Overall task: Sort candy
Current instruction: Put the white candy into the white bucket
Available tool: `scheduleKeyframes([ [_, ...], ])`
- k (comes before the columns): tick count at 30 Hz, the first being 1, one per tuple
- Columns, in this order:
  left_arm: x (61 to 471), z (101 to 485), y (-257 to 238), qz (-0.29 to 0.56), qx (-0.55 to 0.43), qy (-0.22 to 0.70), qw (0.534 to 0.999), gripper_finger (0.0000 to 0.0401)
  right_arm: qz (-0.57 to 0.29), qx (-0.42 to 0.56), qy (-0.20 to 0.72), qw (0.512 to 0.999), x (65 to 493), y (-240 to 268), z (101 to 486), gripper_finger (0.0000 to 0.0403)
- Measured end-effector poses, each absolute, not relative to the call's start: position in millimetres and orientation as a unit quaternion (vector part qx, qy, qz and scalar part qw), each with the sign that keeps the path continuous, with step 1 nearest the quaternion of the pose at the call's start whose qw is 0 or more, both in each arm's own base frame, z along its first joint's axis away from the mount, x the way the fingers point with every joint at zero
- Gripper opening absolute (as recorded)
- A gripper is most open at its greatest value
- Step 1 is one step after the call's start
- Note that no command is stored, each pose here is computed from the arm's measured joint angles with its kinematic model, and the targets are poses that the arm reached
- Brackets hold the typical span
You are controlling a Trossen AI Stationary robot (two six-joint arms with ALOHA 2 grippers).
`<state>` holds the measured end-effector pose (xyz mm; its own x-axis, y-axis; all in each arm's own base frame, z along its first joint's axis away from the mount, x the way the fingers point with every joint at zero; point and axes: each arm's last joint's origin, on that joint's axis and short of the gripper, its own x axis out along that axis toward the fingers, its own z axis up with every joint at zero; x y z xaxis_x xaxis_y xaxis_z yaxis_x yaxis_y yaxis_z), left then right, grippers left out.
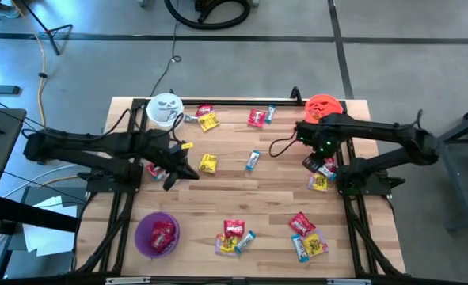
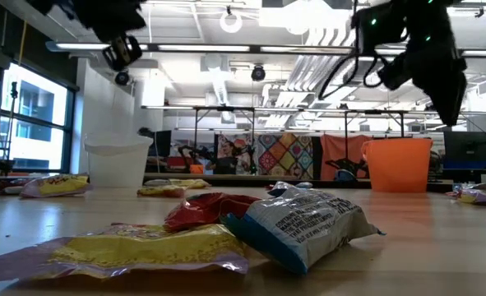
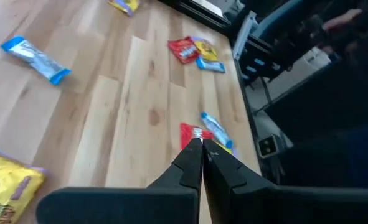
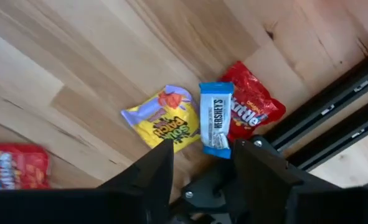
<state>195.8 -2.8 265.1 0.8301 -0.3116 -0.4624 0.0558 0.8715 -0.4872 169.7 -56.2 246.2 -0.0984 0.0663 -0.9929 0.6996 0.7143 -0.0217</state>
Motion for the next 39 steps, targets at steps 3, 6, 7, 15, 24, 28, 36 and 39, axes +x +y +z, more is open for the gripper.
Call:
scheduleKeyframes([
  [3,196,257,4,-0.096,-0.246,0.264,0.928,0.0,-0.253,0.274,0.718,0.588,177,-65,235,0.0176],
  [6,196,252,7,-0.088,-0.254,0.261,0.927,0.0,-0.238,0.272,0.743,0.564,184,-75,222,0.0185],
  [7,196,252,8,-0.088,-0.252,0.26,0.928,0.0,-0.231,0.274,0.751,0.555,186,-78,217,0.0188],
  [15,195,252,15,-0.074,-0.244,0.254,0.933,0.0,-0.175,0.264,0.812,0.49,201,-97,175,0.0209],
  [24,192,249,31,-0.036,-0.242,0.258,0.935,0.0,-0.119,0.271,0.846,0.443,207,-112,137,0.0227],
  [28,191,249,35,-0.028,-0.239,0.255,0.936,0.0,-0.099,0.275,0.853,0.433,208,-114,126,0.0227],
  [36,190,249,40,-0.016,-0.242,0.252,0.937,0.0,-0.079,0.272,0.856,0.433,212,-117,110,0.0213],
  [39,190,249,41,-0.013,-0.243,0.251,0.937,0.0,-0.069,0.268,0.86,0.428,212,-117,107,0.0179],
])
